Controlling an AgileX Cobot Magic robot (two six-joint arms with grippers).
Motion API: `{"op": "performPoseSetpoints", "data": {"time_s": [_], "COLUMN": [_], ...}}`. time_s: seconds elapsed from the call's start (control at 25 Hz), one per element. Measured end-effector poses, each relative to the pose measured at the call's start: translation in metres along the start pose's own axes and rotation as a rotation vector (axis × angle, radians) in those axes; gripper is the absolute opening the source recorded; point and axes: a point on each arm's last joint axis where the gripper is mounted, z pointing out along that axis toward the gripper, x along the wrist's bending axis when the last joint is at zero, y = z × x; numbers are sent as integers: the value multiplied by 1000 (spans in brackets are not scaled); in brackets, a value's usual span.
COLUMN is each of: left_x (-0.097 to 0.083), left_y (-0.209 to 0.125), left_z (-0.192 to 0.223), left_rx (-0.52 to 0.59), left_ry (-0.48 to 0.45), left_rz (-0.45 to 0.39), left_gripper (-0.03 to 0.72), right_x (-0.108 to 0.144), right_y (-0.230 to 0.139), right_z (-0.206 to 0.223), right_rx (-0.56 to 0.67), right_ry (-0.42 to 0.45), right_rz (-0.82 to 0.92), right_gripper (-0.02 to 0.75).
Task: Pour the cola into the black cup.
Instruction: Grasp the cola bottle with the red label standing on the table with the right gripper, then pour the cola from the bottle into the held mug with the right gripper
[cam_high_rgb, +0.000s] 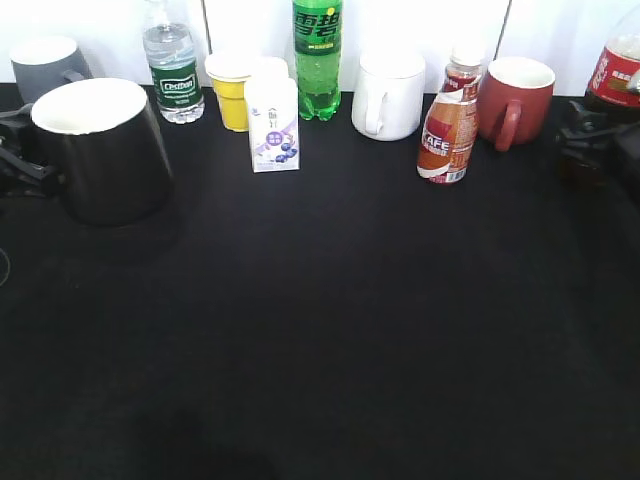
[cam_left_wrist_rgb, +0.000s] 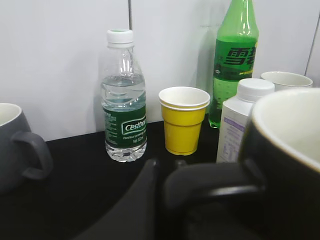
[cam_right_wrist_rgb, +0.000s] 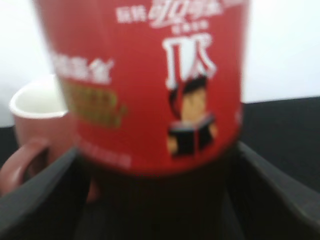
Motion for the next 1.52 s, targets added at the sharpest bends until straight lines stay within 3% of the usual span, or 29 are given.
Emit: {"op": "performPoseSetpoints", "data": {"time_s": [0.16,0.4,0.56,0.76,0.84,0.96,1.08,1.12,1.2,1.32,1.52], "left_x": [0,0,0,-1,-5,-10,-36,-46,-57,-66,-67], "left_y": [0,0,0,-1,-3,-4,-5,-6,-6,-6,-6], "left_z": [0,0,0,0,0,0,6,7,9,9,9], "left_rx": [0,-1,-1,14,36,47,56,57,57,57,56], "left_ry": [0,0,0,-15,-57,-96,-202,-239,-284,-318,-319], "left_rz": [0,0,0,9,34,3,12,15,19,20,19], "left_gripper": [41,41,41,41,41,41,41,41,41,41,41], "right_x": [0,0,1,12,19,30,55,79,103,150,183], "right_y": [-8,-12,-14,5,29,70,110,114,111,105,77], "right_z": [17,21,18,-13,-29,-58,-81,-89,-93,-99,-62], "right_rx": [-27,-58,-55,-11,-68,-180,-309,-304,-254,-192,-185], "right_ry": [1,0,12,138,203,312,414,498,573,711,785], "right_rz": [0,-27,-63,-154,-186,-228,-216,-220,-234,-270,-440], "right_gripper": [634,405,405,395,395,395,395,395,395,395,395]}}
